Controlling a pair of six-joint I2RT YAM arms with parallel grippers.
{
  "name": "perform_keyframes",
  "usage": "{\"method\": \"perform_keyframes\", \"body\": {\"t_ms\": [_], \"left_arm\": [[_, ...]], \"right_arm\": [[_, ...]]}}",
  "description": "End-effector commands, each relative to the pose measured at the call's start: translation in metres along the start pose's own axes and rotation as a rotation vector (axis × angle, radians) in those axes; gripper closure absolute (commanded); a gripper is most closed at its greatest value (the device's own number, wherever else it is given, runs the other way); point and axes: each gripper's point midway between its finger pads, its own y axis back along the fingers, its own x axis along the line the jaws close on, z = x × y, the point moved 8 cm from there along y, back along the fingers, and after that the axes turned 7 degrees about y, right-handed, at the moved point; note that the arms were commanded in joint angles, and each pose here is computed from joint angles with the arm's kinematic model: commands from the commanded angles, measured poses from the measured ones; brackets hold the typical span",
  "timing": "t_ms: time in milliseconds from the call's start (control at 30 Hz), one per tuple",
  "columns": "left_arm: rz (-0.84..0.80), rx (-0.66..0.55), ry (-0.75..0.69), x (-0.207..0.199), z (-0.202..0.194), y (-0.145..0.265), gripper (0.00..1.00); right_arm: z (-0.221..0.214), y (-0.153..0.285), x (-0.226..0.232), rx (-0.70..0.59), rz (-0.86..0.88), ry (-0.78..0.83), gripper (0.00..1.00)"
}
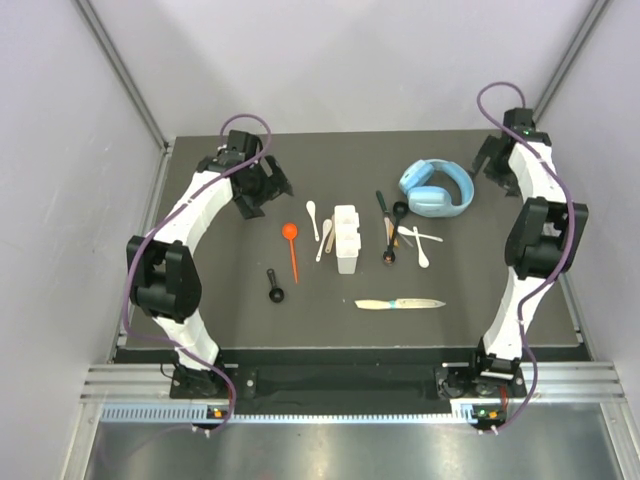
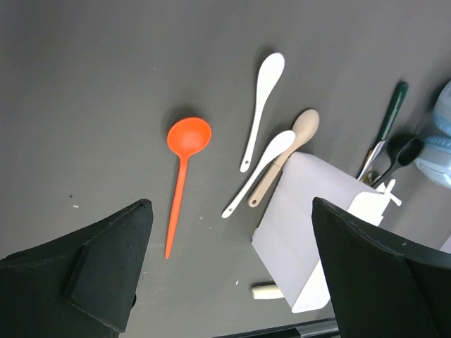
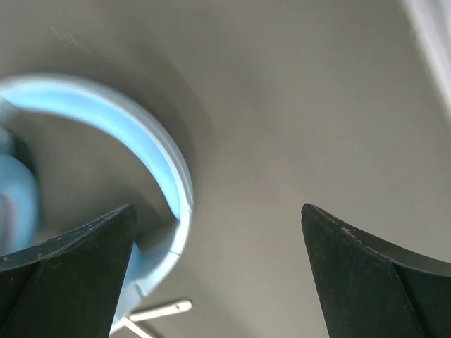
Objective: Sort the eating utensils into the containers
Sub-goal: Pick up the distractor from the corner of the board.
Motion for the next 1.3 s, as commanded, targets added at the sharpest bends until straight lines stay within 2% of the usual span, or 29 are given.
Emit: {"method": "perform_keyframes", "body": {"t_ms": [0, 233, 733, 767, 867, 900, 933, 967, 1167, 1200, 1267], "left_arm": [[-0.050, -0.032, -0.006, -0.003, -0.002, 0.017, 0.01], [-0.061, -0.003, -0.006, -0.004, -0.004, 0.009, 0.01], [-0.046, 0.000, -0.038, -0.001, -0.004, 0.005, 0.01], [-0.049, -0.002, -0.037, -0.001, -0.004, 0.005, 0.01], [-0.047, 0.000, -0.038, -0.001, -0.004, 0.005, 0.01], [-0.049, -0.002, -0.040, -0.002, -0.003, 0.006, 0.01], [-0.049, -0.002, -0.040, -0.002, -0.003, 0.006, 0.01], [-0.049, -0.004, -0.040, -0.002, -0.003, 0.006, 0.01], [-0.045, 0.003, -0.041, -0.001, -0.004, 0.004, 0.01], [-0.046, 0.001, -0.040, -0.001, -0.003, 0.005, 0.01], [-0.051, -0.002, -0.040, -0.004, -0.002, 0.004, 0.01]], "right_arm": [[-0.026, 0.013, 0.008, 0.062, 0.038, 0.044, 0.00], [-0.060, -0.007, 0.021, 0.129, 0.045, 0.077, 0.00], [-0.074, -0.042, 0.017, 0.168, -0.069, 0.072, 0.00], [-0.076, -0.044, 0.016, 0.170, -0.076, 0.074, 0.03], [-0.076, -0.049, 0.018, 0.158, -0.069, 0.067, 0.14], [-0.076, -0.049, 0.018, 0.158, -0.066, 0.064, 0.26], [-0.075, -0.050, 0.019, 0.156, -0.062, 0.061, 0.30], [-0.076, -0.052, 0.020, 0.164, -0.054, 0.063, 0.41], [-0.074, -0.057, 0.026, 0.160, -0.015, 0.065, 0.65], [-0.074, -0.057, 0.026, 0.161, -0.012, 0.064, 0.82], [-0.073, -0.058, 0.027, 0.163, -0.002, 0.069, 0.89]]}}
